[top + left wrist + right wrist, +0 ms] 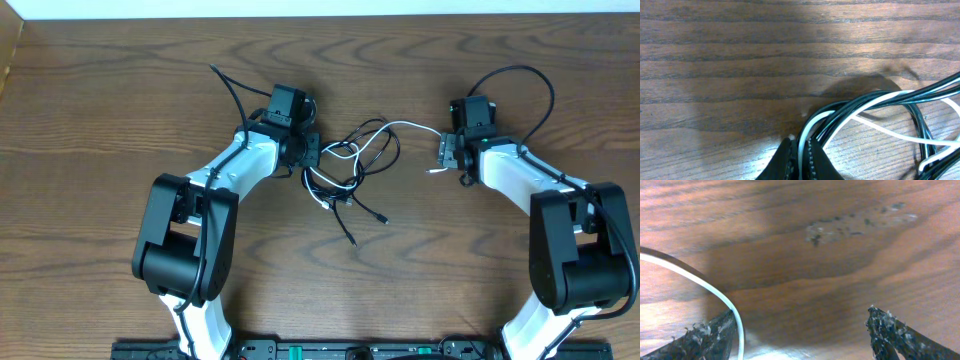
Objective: Untangle cables
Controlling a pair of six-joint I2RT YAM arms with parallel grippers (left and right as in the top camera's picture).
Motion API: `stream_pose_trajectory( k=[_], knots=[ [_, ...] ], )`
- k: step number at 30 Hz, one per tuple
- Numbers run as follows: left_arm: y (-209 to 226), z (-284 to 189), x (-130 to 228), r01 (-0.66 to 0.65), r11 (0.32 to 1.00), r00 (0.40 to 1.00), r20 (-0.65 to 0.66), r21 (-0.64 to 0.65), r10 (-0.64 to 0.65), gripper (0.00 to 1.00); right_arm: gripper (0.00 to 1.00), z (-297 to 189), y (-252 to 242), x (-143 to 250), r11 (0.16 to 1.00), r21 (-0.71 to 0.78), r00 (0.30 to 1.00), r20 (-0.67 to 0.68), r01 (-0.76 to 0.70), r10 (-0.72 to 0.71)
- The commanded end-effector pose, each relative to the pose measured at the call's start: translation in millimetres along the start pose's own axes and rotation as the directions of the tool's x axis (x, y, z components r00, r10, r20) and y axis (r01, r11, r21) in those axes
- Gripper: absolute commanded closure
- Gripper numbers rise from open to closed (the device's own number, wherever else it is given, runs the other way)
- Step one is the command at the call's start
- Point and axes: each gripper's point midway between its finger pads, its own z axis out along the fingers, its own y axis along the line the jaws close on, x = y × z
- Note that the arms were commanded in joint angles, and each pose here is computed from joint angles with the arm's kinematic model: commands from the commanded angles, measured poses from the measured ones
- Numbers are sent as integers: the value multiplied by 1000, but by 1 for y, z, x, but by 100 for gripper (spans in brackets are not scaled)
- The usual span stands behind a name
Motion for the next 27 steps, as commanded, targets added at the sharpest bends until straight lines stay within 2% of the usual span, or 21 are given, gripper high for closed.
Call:
stream_pose_trajectory(
  k=[1,8,17,24,27],
  knots=[
    [4,5,6,-9,1000,1000,-20,-4,9,92,18,13,13,40,997,-78,992,-121,15,-25],
    [0,4,5,-10,1000,1000,-18,19,10,92,18,14,12,40,997,-76,992,-120,18,-27],
    [-8,-28,-4,-19,999,1000,23,27,18,92,18,14,13,39,997,-78,993,-118,16,-25],
    [-8,-30,-3,-18,1000,1000,19,26,17,91,18,14,13,39,997,-78,993,-118,16,-25],
    [-8,-30,-3,-18,999,1000,18,27,17,86,18,14,13,39,997,-78,993,-118,16,-25]
  ],
)
